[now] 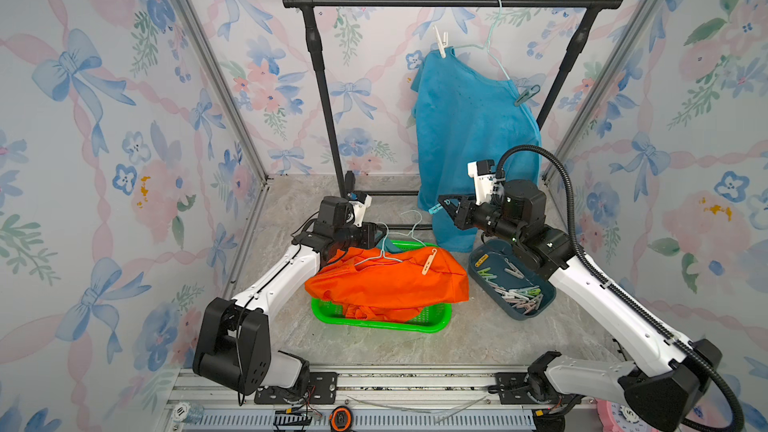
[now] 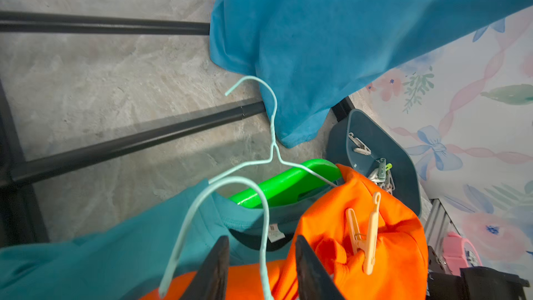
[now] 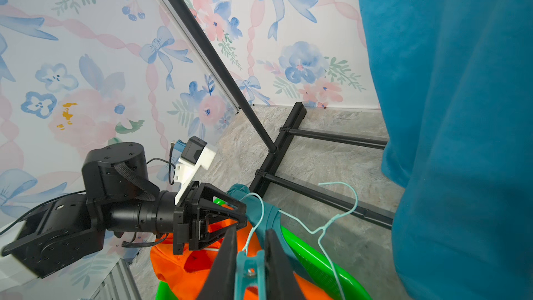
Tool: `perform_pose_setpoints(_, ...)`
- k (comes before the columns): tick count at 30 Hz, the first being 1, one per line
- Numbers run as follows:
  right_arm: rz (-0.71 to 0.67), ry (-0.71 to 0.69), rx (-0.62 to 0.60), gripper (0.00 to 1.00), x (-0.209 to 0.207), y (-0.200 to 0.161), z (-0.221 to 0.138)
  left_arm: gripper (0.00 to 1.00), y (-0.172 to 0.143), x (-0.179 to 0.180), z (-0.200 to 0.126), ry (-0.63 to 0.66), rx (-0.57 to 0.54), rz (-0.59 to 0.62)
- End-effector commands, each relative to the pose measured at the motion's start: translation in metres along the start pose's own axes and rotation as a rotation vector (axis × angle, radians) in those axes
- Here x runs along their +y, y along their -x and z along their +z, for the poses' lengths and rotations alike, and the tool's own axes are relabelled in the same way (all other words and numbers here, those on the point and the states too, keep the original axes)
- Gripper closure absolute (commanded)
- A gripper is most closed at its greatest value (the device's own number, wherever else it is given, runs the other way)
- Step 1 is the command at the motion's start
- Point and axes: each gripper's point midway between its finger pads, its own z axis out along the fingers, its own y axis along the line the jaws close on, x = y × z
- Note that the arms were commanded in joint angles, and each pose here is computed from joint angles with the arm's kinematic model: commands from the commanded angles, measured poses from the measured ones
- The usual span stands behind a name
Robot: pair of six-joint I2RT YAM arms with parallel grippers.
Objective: Use clothespins to secure the t-shirt on both sides of the hanger
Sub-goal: Pick up the hanger from the basket.
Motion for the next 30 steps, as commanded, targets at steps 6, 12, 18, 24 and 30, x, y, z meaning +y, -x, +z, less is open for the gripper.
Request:
perform_pose_setpoints(6,0.039,0.04,-0.042,0.82,-0.003,0.001,-0.007,0.58,-0.023,-0.003,0.006,-0.069,0.09,-0.027)
perform_pose_setpoints(12,0.05,0.04,-0.044,0.82,-0.008,-0.002,-0.007,0.63,-0.032,-0.005,0.017,-0.111,0.137,-0.045)
perform_pose_setpoints(18,0.062,0.035,-0.045,0.83,-0.014,-0.004,-0.006,0.68,-0.035,-0.004,0.02,-0.119,0.152,-0.05)
perform_pose_setpoints(24,0.074,0.034,-0.047,0.83,-0.017,-0.005,-0.007,0.79,-0.034,-0.012,0.023,-0.155,0.159,-0.041)
perform_pose_setpoints(30,0.08,0.031,-0.055,0.83,-0.019,-0.005,-0.011,0.92,-0.021,-0.02,0.015,-0.161,0.112,-0.013)
